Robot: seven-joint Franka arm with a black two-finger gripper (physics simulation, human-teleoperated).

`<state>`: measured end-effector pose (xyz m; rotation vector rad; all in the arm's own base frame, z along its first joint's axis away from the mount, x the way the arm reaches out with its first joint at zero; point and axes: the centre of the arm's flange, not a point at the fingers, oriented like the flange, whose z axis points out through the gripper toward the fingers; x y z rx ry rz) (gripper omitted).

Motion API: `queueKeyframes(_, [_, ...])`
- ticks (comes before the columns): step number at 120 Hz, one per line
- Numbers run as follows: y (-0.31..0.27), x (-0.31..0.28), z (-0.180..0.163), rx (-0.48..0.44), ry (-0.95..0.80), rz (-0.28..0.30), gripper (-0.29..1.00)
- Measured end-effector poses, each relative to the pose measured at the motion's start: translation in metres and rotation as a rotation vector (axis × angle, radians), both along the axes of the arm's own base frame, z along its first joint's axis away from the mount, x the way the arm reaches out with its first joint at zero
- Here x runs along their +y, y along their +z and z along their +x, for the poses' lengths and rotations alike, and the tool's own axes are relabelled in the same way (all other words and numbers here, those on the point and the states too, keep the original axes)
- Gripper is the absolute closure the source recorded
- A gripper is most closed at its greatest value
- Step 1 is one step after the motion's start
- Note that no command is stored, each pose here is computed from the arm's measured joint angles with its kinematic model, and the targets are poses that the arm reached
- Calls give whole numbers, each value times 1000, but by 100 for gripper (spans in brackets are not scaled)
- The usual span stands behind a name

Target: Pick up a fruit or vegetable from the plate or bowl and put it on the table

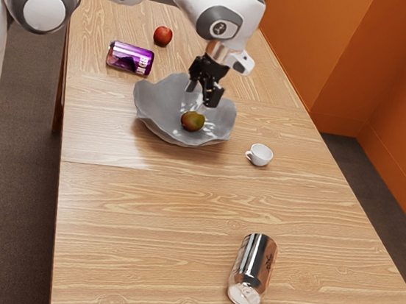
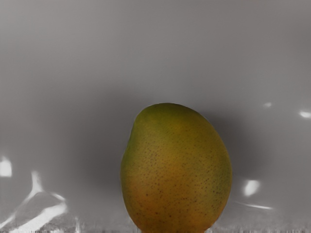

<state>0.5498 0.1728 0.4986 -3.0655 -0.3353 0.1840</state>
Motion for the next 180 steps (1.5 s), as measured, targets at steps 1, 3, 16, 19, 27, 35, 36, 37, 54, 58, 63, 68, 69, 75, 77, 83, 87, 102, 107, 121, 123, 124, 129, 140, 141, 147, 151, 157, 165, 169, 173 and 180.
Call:
queueKeyframes(1, [-1,0,0,2,0,-1,0])
queueKeyframes(3, [-2,0,-1,7,1,-2,0])
queueKeyframes(16, [-10,-4,-4,34,1,-10,0])
queueKeyframes(19, [-11,-5,-4,38,-1,-11,0])
queueKeyframes(27, [-14,-7,-4,47,-3,-13,0])
queueKeyframes(35, [-17,-8,-5,54,-1,-14,0])
queueKeyframes(36, [-17,-8,-5,55,-1,-15,0])
queueKeyframes(37, [-17,-8,-5,56,-1,-15,0])
queueKeyframes(54, [-22,-7,-6,65,4,-17,0])
queueKeyframes(58, [-25,-7,-5,69,5,-17,0])
queueKeyframes(63, [-28,-7,-4,73,6,-17,0])
queueKeyframes(68, [-29,-6,-4,75,7,-16,0])
queueKeyframes(69, [-30,-6,-4,75,7,-16,0])
queueKeyframes(75, [-31,-5,-3,75,9,-13,0])
queueKeyframes(77, [-32,-4,-3,75,10,-12,0])
queueKeyframes(83, [-34,-2,-2,77,15,-9,0])
queueKeyframes(87, [-36,0,-2,77,18,-8,0])
queueKeyframes(102, [-40,2,-1,79,22,-5,0])
queueKeyframes(107, [-42,1,0,82,20,-5,0])
queueKeyframes(121, [-47,-1,2,86,19,-4,0])
queueKeyframes(123, [-48,-1,3,86,20,-4,0])
queueKeyframes(124, [-48,-1,3,87,20,-4,0])
queueKeyframes(129, [-48,1,3,87,23,-4,0])
queueKeyframes(140, [-49,0,3,85,23,-3,0])
queueKeyframes(141, [-49,0,3,85,23,-3,0])
queueKeyframes(147, [-49,-1,4,84,22,-3,0])
queueKeyframes(151, [-49,-2,5,81,21,-2,0])
queueKeyframes(157, [-51,-4,7,82,18,-2,0])
queueKeyframes(165, [-54,-5,9,80,16,-1,0])
queueKeyframes(169, [-54,-5,9,78,16,-1,0])
queueKeyframes(173, [-54,-6,10,74,15,0,0])
queueKeyframes(180, [-53,-7,11,69,14,1,0])
